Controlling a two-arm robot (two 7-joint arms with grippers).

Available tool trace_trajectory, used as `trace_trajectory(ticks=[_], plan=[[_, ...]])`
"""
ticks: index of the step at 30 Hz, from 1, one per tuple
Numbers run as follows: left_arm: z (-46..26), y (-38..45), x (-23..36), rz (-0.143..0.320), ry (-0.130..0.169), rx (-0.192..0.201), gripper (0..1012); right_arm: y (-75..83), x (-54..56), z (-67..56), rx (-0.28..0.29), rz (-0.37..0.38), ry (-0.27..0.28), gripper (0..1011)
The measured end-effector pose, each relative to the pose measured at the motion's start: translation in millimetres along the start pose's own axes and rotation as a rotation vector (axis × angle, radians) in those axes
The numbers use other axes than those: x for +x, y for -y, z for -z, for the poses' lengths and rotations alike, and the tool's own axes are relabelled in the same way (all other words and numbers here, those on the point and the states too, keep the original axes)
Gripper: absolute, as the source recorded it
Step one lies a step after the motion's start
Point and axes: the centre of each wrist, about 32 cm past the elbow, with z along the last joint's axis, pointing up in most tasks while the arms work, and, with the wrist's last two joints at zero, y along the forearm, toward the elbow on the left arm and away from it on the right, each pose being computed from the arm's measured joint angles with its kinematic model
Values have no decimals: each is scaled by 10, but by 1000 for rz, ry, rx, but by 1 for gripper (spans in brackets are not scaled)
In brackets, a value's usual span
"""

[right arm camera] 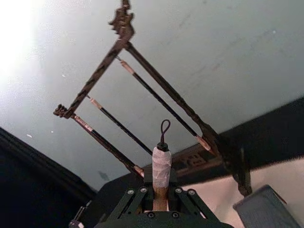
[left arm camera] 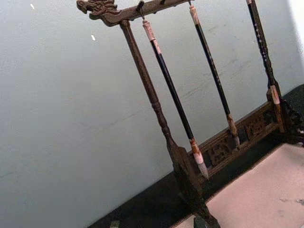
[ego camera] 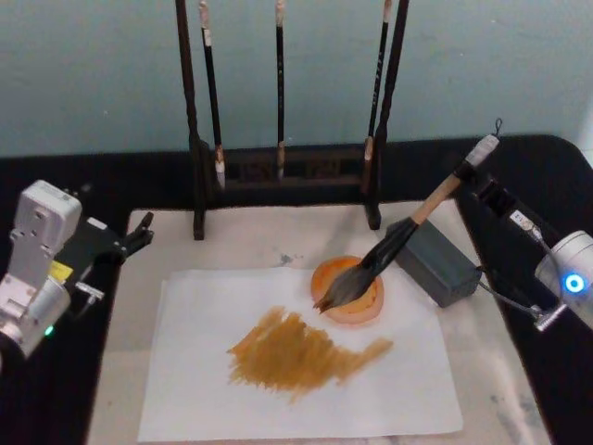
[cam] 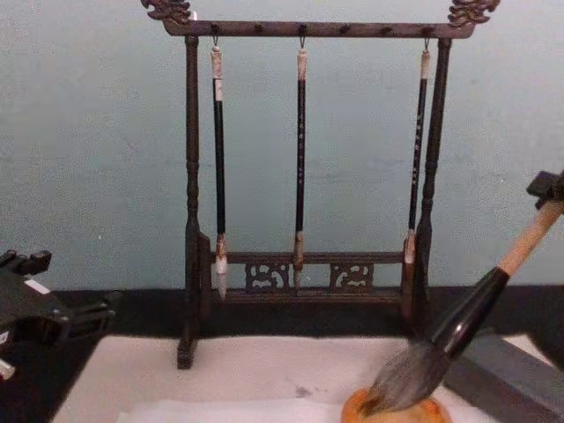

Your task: Pick up the brush from the inkstone, write on the paper, then place the brush back to its original position.

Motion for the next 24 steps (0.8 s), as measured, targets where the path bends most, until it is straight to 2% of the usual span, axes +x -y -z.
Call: trace_trajectory(ticks=[1,2,6,13,24], plan=[[0,0,0,0,0,0,1009,-6,46,-14,-11,-1,-22,155],[0,0,0,0,0,0,1009,-6,46,-14,-11,-1,-22,155],[0,0,0,0,0,0,1010,-38,180,-56,-41,3,-65,155],[0,0,0,0,0,0,1010,-137,328,-88,-72,15,-77,154],[0,0,0,0,0,0,1010,-341,510,-40,-101,39,-122,155]])
